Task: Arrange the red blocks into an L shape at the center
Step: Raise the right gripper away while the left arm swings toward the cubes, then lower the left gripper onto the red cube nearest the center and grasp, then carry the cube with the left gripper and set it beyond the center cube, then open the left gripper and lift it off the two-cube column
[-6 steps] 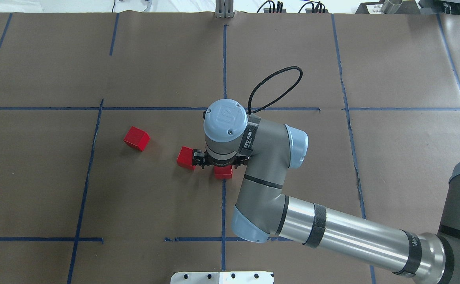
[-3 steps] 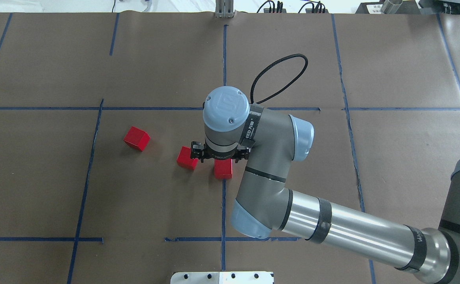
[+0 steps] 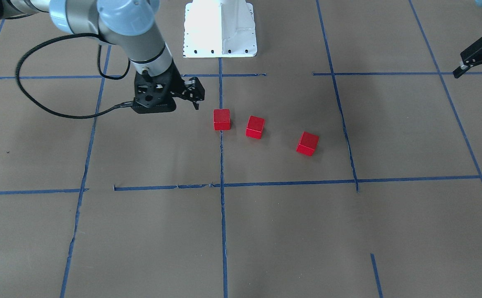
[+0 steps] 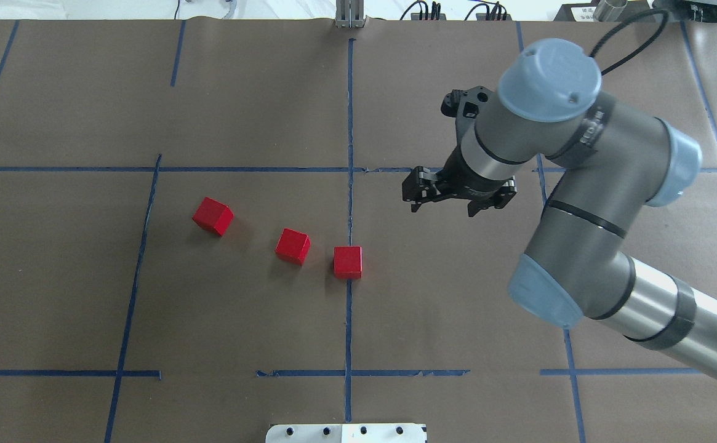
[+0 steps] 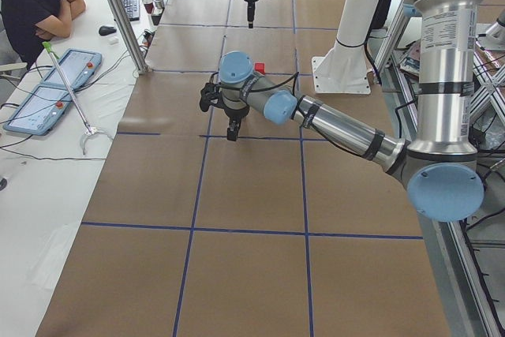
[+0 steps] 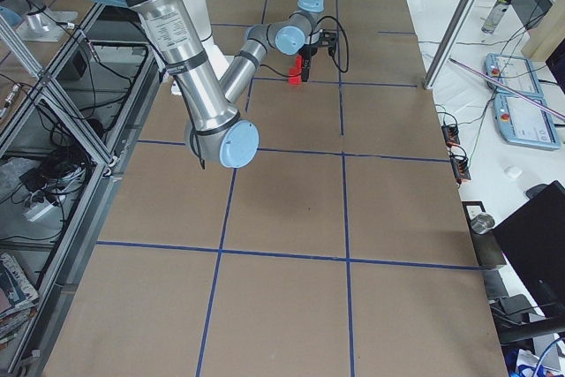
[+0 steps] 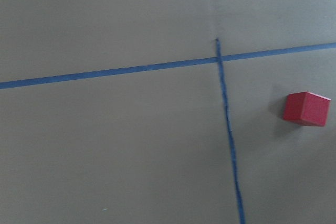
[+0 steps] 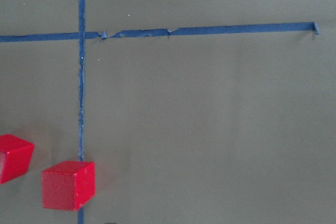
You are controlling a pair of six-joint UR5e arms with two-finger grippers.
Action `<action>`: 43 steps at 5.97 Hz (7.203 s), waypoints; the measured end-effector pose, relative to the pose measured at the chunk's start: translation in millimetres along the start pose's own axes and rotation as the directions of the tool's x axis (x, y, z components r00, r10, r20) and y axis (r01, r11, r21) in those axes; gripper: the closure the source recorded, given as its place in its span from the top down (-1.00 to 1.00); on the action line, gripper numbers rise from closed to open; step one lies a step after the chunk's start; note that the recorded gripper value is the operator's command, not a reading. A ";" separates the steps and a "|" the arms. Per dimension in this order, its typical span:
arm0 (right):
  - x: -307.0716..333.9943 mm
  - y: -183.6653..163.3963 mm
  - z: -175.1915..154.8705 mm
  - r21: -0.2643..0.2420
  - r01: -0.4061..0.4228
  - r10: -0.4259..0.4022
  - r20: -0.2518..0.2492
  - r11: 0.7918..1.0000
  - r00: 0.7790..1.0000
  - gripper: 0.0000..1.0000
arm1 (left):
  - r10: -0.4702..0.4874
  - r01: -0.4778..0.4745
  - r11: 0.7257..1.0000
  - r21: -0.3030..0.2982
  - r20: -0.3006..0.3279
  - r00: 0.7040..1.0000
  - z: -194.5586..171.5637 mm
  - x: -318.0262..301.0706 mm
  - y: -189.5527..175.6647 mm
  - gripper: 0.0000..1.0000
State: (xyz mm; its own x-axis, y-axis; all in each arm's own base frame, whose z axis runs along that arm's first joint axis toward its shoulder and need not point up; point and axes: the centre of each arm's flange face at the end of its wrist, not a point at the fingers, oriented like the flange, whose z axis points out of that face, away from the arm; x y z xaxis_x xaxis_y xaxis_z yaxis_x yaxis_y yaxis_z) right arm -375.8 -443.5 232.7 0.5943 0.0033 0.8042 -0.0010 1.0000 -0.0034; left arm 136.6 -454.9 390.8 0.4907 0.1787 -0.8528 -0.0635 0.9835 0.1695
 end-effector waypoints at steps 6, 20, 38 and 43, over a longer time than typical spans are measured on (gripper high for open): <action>152.0 -4.8 -57.5 -0.060 0.011 -0.009 0.031 0.998 0.999 1.00 | 0.224 -0.222 0.974 -0.032 0.093 0.970 223.5 280.7 -11.0 1.00; 149.2 -2.9 -54.5 -0.065 0.019 -0.017 0.030 0.998 0.999 1.00 | 0.236 -0.233 0.972 -0.040 0.190 0.953 304.2 327.6 -35.9 -1.00; 139.3 4.7 -50.0 -0.079 0.032 -0.029 0.038 0.996 0.999 1.00 | -0.142 0.108 0.981 0.163 0.219 0.965 325.3 433.3 -67.9 -1.00; 138.8 5.5 -49.0 -0.081 0.032 -0.029 0.038 0.996 0.999 1.00 | -0.140 0.107 0.981 0.160 0.211 0.967 324.0 435.5 -62.2 -1.00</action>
State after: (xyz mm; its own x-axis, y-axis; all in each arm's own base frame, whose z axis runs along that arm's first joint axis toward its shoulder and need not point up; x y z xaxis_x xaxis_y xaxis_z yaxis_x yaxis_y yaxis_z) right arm -253.9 -437.6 315.2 0.5631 -0.0257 0.8260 0.0834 0.9962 -0.0258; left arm 635.8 -447.7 168.9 0.6670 0.0291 -0.7445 0.1291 0.9796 0.1539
